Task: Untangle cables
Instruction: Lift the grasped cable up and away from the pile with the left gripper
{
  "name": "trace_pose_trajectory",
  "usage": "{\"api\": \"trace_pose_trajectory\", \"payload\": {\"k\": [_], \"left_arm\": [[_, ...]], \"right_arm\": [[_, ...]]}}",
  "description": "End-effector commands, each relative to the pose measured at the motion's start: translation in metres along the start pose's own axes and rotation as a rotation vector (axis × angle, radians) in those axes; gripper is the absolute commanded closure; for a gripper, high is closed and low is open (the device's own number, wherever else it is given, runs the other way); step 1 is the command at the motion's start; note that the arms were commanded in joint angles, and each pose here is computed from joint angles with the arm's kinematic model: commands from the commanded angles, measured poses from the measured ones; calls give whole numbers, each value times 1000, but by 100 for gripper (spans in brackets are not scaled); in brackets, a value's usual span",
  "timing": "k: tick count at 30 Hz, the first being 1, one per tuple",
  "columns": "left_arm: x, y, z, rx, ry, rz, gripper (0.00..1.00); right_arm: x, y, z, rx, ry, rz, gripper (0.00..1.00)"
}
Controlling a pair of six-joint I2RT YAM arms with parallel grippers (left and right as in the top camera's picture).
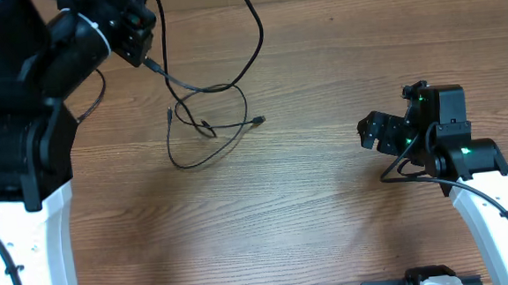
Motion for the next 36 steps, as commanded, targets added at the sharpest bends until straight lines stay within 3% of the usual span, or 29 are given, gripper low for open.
{"api": "trace_pose_trajectory", "payload": {"k": [1,13,24,36], "left_arm": [[21,-5,16,-11,-78,98,96],[31,-1,21,15,-123,155,96],[75,11,37,70,-346,160,96],[74,15,37,105,-341,173,96]], "right_arm": [[-2,-1,-1,1,7,5,3],[-2,-1,-1,0,8,8,3],[-2,-1,-1,0,8,8,3],[-2,-1,-1,0,8,8,3]]}}
Point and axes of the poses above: each gripper's point midway between its finger pads, its own z axis back along the fingers, its own y axis along the line the jaws close on, x = y × z, the point moved 6 cm from there along z, back along the fingers, and after that the axes turned 4 degrees about -z, right-handed, at the moved point
